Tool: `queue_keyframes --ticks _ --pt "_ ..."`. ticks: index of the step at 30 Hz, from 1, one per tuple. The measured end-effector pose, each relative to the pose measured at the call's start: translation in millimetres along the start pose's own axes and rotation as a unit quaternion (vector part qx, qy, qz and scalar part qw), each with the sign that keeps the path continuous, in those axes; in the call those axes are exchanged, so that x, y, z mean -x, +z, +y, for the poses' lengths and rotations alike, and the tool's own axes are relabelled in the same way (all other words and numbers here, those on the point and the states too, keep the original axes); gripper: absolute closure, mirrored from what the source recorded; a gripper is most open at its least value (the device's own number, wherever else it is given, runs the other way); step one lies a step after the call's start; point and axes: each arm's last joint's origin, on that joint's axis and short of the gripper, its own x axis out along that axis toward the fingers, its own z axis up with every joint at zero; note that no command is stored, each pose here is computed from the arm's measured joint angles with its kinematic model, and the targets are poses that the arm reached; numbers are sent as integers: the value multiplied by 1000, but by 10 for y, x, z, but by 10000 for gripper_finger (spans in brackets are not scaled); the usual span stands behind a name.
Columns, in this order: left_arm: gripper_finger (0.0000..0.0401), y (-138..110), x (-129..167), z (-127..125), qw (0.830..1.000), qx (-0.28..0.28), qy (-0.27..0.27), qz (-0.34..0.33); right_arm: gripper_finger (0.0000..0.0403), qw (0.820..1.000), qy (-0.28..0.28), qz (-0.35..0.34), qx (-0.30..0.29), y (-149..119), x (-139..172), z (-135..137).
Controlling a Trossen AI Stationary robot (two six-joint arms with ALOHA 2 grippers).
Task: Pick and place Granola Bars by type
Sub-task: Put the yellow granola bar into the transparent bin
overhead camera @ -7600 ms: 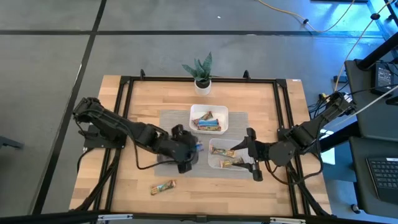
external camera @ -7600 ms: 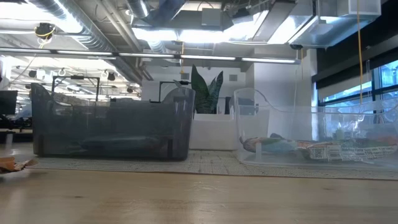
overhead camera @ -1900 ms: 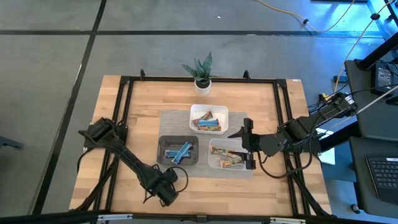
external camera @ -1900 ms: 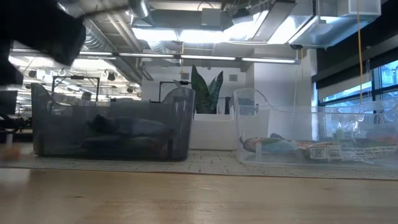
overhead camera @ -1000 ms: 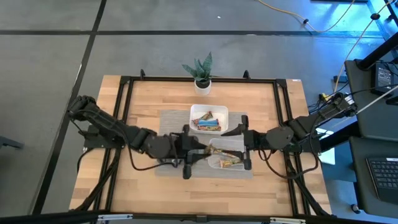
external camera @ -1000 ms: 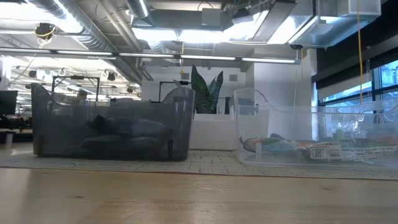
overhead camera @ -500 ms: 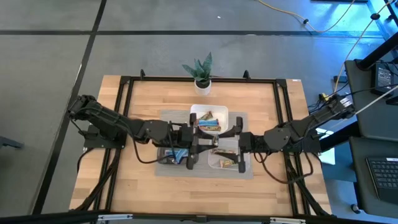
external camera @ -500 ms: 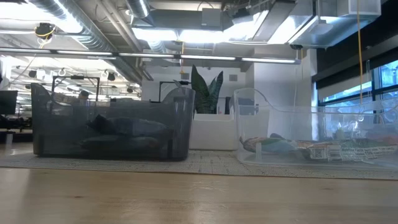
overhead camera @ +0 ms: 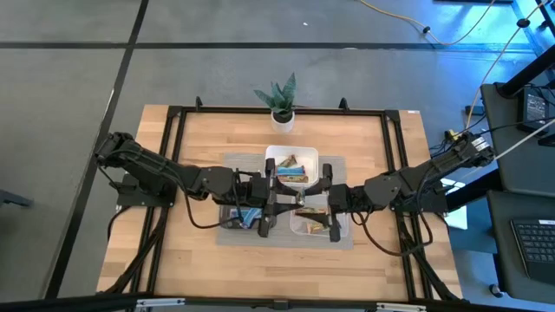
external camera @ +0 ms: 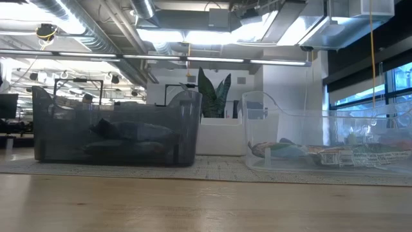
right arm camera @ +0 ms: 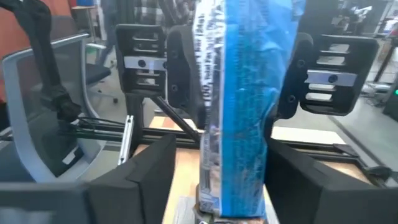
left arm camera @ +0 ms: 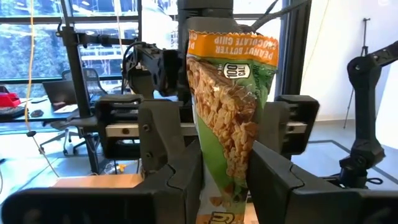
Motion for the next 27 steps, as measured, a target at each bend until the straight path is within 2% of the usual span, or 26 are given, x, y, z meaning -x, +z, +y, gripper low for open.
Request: queue_keyframes --ticks 6,9,15,21,27 --pt "297 -1 0 -1 1000 0 -1 0 246 1000 9 1 -11 -1 -26 -60" --pt "297 -1 0 2 1000 0 1 0 268 1000 8 1 -10 -2 -31 -72" --pt "297 -1 0 3 1000 -3 4 1 270 1000 9 1 -10 -2 -30 -72" --pt "294 -4 0 4 999 -32 4 2 275 1000 9 3 -10 -5 -30 -72" --pt "249 -5 3 -12 1000 -24 -1 2 276 1000 11 3 -10 -6 -29 -70"
